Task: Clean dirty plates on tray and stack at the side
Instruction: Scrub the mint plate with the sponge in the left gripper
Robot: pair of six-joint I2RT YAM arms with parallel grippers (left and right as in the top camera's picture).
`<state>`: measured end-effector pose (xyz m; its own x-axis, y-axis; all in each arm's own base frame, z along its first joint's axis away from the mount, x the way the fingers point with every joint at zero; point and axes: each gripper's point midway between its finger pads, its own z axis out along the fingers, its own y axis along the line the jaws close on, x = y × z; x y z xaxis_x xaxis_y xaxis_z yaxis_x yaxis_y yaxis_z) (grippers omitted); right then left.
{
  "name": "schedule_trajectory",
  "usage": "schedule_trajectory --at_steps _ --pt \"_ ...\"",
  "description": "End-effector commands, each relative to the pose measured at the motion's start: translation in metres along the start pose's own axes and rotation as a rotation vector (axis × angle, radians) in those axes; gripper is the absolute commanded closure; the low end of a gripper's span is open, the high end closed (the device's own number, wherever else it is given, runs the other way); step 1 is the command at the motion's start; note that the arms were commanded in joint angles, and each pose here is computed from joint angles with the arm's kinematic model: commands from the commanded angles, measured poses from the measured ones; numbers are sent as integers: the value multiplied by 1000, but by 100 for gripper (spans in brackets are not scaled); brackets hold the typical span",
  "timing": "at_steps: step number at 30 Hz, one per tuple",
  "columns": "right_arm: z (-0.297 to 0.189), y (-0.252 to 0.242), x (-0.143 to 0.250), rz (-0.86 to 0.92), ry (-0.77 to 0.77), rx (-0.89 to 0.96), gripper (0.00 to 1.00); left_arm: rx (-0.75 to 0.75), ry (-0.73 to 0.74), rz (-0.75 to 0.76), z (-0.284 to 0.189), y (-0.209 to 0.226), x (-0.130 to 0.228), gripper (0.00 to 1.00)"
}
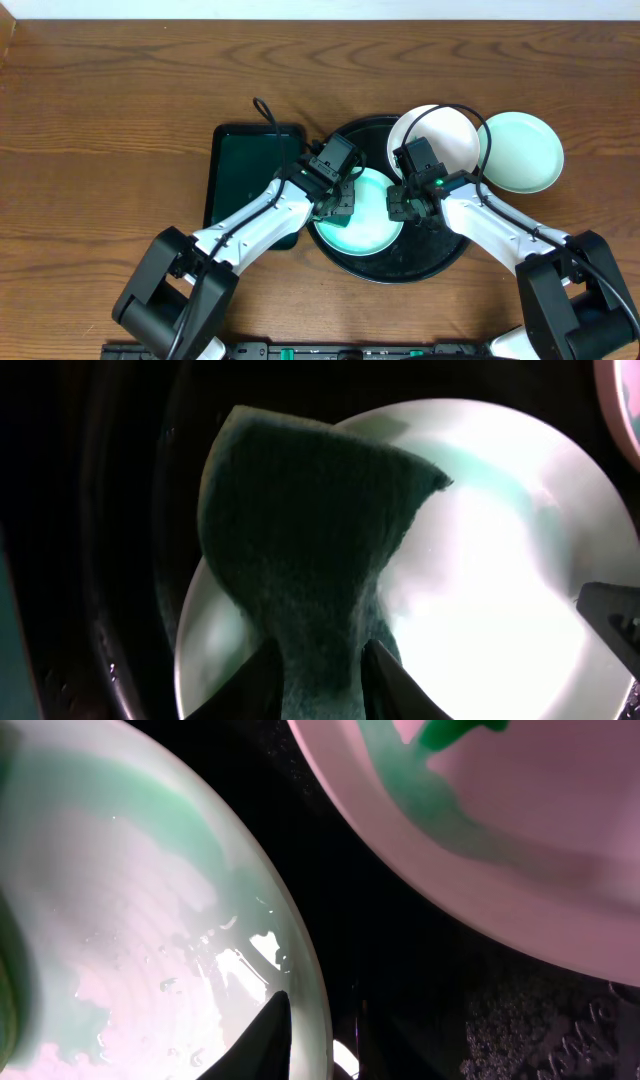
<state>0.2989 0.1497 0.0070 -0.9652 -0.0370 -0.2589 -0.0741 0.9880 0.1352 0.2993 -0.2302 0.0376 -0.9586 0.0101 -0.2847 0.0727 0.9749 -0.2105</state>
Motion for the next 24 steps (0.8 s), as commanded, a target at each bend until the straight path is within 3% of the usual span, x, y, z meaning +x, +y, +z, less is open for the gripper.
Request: schedule_trajectory --at_steps 1,4,7,15,24 --pt "3 -1 4 -11 9 12 80 -26 39 14 14 5 12 73" --pt "3 -1 4 -10 9 12 80 -28 51 28 19 1 17 72" --pt "3 -1 4 -11 8 12 80 -28 58 42 21 -2 21 93" --pt "3 0 3 -11 7 11 87 -25 72 45 21 -3 25 93" --pt "3 0 3 -11 6 11 88 138 169 43 14 -31 39 93"
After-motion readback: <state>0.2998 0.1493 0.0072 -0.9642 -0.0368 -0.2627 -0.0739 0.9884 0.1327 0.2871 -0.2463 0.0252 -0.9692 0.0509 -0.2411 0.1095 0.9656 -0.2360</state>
